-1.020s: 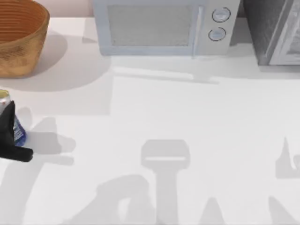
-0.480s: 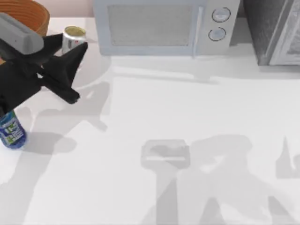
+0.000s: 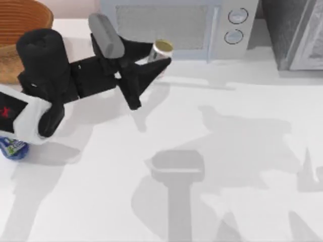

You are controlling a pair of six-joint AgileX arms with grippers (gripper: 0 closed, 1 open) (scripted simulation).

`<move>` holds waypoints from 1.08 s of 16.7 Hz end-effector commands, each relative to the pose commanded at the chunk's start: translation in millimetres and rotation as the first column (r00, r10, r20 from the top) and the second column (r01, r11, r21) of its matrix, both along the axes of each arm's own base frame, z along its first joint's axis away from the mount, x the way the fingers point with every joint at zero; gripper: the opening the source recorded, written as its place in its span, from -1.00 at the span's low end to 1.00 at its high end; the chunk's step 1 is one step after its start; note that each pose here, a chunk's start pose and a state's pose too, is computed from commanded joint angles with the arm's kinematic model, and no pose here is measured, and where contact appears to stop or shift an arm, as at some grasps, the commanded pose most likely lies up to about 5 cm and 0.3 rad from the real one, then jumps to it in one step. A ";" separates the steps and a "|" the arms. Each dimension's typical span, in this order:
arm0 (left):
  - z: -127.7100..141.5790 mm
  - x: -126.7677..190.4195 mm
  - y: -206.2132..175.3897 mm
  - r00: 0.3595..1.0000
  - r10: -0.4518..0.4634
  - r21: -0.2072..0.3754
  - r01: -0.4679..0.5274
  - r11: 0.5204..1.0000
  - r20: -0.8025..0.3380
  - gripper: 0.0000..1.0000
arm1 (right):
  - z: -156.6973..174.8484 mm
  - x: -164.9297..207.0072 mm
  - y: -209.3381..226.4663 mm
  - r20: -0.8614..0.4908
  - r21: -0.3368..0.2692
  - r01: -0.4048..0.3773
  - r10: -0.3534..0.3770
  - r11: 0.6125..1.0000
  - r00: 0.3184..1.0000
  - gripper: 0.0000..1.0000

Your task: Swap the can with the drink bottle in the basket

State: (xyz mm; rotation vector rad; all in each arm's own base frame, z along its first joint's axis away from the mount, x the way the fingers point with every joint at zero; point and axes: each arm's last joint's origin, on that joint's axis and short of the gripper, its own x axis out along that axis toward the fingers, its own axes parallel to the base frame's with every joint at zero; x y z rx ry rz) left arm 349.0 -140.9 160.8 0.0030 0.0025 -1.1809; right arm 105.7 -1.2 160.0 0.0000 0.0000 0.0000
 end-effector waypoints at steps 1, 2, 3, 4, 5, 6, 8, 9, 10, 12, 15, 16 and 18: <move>-14.7 7.7 -9.0 0.999 -0.053 -0.001 0.053 0.999 0.002 -1.00 | 0.0 0.0 0.0 0.000 0.000 0.000 0.000 1.000 1.000 1.00; -29.8 13.9 -17.4 0.995 -0.102 -0.002 0.102 0.995 0.003 -1.00 | 0.0 0.0 0.0 0.000 0.000 0.000 0.000 1.000 1.000 1.00; -45.1 18.9 -25.2 0.989 -0.150 -0.003 0.150 0.989 0.003 -1.00 | 0.0 0.0 0.0 0.000 0.000 0.000 0.000 1.000 1.000 1.00; -60.4 22.6 -32.4 0.981 -0.194 -0.003 0.194 0.981 0.003 -1.00 | 0.0 0.0 0.0 0.000 0.000 0.000 0.000 1.000 1.000 1.00; -74.9 25.1 -38.5 0.972 -0.233 -0.004 0.233 0.972 0.003 -1.00 | 0.0 0.0 0.0 0.000 0.000 0.000 0.000 1.000 1.000 1.00; -88.7 26.8 -44.0 0.963 -0.270 -0.004 0.270 0.963 0.003 -1.00 | 0.0 0.0 0.0 0.000 0.000 0.000 0.000 1.000 1.000 1.00; -113.1 28.0 -52.7 0.944 -0.330 -0.004 0.330 0.944 0.002 -1.00 | 0.0 0.0 0.0 0.000 0.000 0.000 0.000 1.000 1.000 1.00; -122.8 27.9 -55.9 0.936 -0.353 -0.004 0.353 0.936 0.001 -1.00 | 0.0 0.0 0.0 0.000 0.000 0.000 0.000 1.000 1.000 1.00; -131.1 27.7 -58.4 0.928 -0.372 -0.004 0.372 0.928 0.001 -1.00 | 0.0 0.0 0.0 0.000 0.000 0.000 0.000 1.000 1.000 1.00; -140.9 27.0 -61.3 0.919 -0.394 -0.004 0.394 0.919 0.000 -1.00 | 0.0 0.0 0.0 0.000 0.000 0.000 0.000 1.000 1.000 1.00; -142.8 26.9 -61.8 0.917 -0.398 -0.004 0.398 0.917 0.000 -1.00 | 0.0 0.0 0.0 0.000 0.000 0.000 0.000 1.000 1.000 1.00; -142.8 26.9 -61.8 0.917 -0.398 -0.004 0.398 0.917 0.000 -1.00 | 0.0 0.0 0.0 0.000 0.000 0.000 0.000 1.000 1.000 1.00; -142.8 26.9 -61.8 0.917 -0.398 -0.004 0.398 0.917 0.000 -1.00 | 0.0 0.0 0.0 0.000 0.000 0.000 0.000 1.000 1.000 1.00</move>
